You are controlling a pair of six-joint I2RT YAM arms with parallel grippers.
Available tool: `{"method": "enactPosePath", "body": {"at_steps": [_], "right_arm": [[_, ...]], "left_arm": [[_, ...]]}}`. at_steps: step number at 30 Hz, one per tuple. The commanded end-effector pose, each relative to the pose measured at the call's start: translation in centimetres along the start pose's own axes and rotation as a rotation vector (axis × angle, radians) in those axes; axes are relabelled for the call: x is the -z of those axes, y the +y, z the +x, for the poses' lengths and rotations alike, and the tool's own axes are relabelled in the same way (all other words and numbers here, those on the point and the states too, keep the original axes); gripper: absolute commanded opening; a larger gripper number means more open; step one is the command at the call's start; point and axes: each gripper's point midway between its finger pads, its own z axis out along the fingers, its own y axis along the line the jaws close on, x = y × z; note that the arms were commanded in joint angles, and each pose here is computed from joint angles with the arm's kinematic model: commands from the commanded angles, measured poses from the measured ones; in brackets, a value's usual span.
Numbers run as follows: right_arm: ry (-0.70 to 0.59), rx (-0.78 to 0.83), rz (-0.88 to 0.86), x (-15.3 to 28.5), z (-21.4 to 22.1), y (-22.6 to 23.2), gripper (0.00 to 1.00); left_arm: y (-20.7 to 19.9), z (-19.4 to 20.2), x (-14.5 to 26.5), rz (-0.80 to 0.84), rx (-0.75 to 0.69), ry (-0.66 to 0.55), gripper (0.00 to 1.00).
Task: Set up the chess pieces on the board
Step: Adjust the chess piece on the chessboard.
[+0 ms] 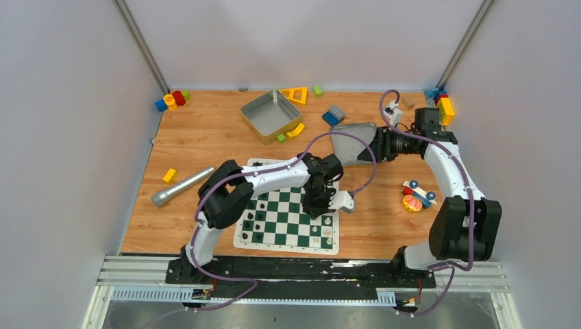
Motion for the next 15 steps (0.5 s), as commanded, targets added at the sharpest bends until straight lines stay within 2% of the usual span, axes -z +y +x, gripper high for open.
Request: {"method": "enactPosePath", "body": {"at_steps": [1, 15], "right_arm": [[-0.018, 0.031, -0.028, 0.08, -0.6, 0.27, 0.45], [-0.015, 0.027, -0.031, 0.07, -0.55, 0.29, 0.45]], "left_arm": [[-0.46, -1.55, 0.43, 0.017, -0.012, -0.037, 0.07], [-0.29, -1.76, -0.08, 0.025, 0.001, -0.04, 0.11]]}}
